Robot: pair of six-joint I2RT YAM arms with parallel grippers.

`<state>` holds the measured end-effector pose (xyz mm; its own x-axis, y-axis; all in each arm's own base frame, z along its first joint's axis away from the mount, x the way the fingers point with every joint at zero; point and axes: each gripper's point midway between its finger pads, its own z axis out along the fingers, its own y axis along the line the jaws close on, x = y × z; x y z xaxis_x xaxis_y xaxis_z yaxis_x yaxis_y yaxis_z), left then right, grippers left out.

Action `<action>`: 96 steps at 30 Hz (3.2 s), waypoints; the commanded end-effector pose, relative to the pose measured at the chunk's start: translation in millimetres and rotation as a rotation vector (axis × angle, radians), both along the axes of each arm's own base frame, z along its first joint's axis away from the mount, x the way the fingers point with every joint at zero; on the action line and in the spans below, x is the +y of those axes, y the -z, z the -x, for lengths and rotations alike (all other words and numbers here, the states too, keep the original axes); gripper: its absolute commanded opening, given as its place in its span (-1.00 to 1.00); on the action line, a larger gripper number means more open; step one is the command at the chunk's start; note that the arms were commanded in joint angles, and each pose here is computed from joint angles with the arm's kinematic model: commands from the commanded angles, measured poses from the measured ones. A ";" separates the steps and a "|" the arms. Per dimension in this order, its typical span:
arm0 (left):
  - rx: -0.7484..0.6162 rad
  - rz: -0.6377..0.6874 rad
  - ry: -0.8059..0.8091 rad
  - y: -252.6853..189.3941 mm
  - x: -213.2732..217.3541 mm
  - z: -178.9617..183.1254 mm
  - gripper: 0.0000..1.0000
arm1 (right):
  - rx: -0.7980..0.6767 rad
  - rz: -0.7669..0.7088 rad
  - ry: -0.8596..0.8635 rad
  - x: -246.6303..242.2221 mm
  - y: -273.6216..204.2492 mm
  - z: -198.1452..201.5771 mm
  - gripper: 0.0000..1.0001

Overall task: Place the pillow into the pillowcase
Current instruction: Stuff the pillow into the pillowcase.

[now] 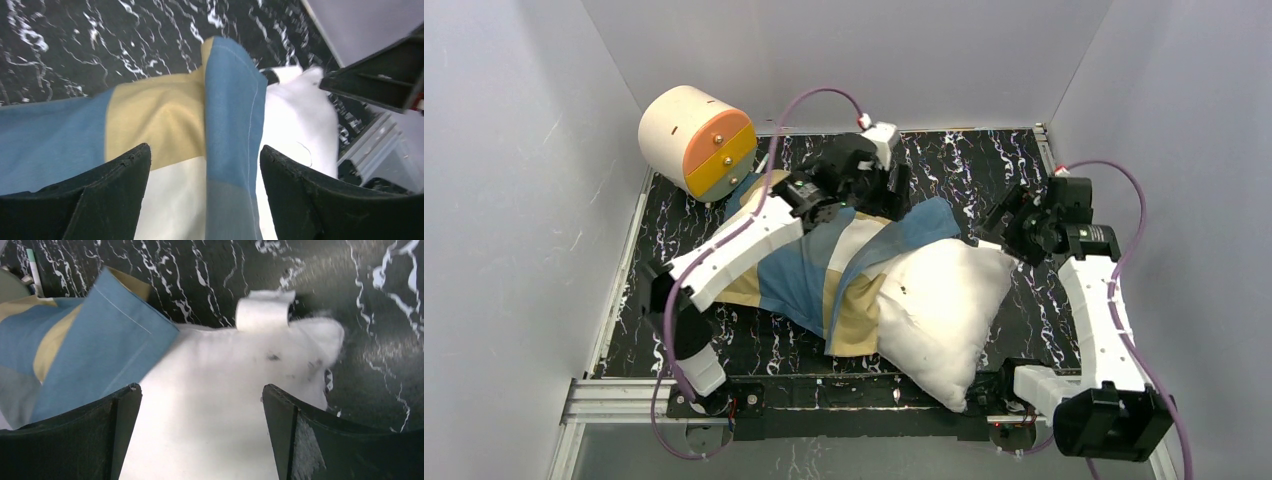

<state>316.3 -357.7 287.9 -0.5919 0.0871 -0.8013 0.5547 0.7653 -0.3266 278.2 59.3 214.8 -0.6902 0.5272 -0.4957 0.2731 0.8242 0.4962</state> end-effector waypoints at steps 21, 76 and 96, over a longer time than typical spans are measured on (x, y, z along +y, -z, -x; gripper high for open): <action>0.058 0.185 0.244 -30.2 -118.3 54.1 -1.00 | -0.018 -0.463 -0.035 53.8 79.6 80.0 0.34; 0.195 0.000 0.134 68.7 4.4 159.1 0.26 | 0.210 -0.357 0.059 41.7 37.8 163.2 0.88; 0.374 0.188 0.510 18.8 -107.0 319.2 -1.00 | -0.052 -0.669 0.276 46.5 44.0 123.8 -0.02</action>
<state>39.5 -442.3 246.0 -0.7418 0.2885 -0.6054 0.6598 0.4757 -0.5817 139.7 109.9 152.4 -0.5208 0.8534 -0.0207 0.4356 0.2865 0.8533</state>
